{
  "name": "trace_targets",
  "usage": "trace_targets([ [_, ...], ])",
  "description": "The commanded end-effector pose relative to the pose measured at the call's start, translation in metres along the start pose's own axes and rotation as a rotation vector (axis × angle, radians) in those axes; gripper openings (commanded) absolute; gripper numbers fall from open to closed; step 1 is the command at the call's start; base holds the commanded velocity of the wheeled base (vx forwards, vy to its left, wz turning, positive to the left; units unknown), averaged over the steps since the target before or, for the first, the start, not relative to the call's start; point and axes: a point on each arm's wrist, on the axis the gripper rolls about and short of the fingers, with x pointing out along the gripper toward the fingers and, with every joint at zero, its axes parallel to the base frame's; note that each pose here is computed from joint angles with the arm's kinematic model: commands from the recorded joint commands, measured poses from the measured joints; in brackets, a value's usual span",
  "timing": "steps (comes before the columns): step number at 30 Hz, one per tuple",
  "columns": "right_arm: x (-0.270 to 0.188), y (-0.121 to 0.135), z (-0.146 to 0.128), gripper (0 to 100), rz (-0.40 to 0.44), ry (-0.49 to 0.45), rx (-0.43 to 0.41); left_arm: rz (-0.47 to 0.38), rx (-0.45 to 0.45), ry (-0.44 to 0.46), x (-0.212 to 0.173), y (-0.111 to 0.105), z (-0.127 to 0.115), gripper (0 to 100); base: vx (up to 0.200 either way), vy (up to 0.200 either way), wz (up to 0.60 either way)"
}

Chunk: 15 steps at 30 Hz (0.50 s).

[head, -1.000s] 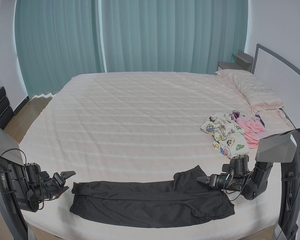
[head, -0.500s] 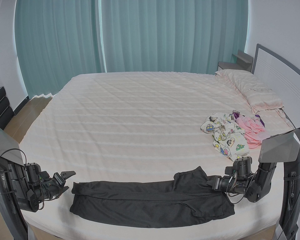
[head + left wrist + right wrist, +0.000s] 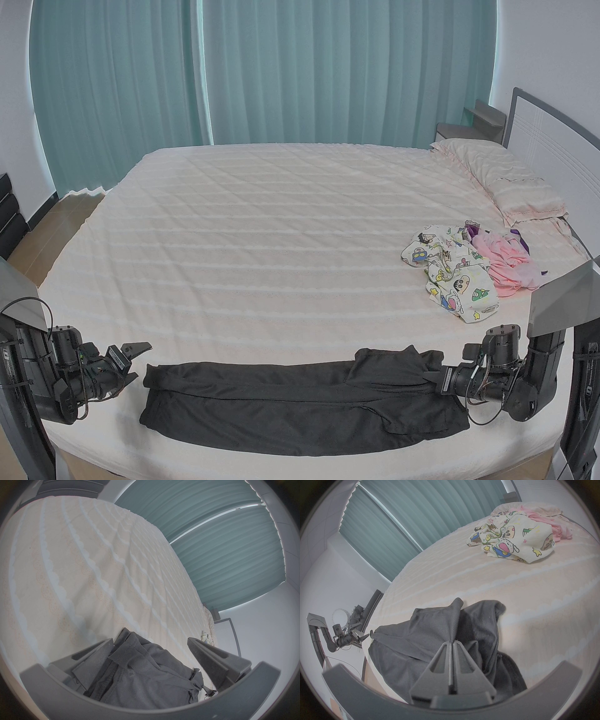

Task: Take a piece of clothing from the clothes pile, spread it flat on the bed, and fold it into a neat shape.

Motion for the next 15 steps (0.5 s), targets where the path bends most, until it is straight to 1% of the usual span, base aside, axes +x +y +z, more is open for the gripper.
trace_targets([
  [1,-0.006,-0.003,-0.013,0,-0.016,0.041,0.009,0.001,-0.001,0.002,0.000,0.000,0.000,100,0.000,0.000,0.00],
  [8,-0.012,-0.006,-0.025,0,-0.017,0.038,0.002,0.001,-0.002,0.001,0.000,0.000,0.000,100,0.000,0.000,0.00],
  [13,-0.012,-0.007,-0.028,0,-0.024,0.053,0.006,0.001,-0.002,0.001,0.000,0.000,0.000,100,0.000,0.000,0.00],
  [14,-0.013,-0.007,-0.029,100,-0.025,0.055,0.007,0.001,-0.002,0.001,0.000,0.000,0.000,100,0.000,0.000,0.00],
  [15,-0.013,-0.007,-0.029,100,-0.023,0.056,0.007,0.001,-0.002,0.001,0.000,0.000,0.000,100,0.000,0.000,0.00],
])
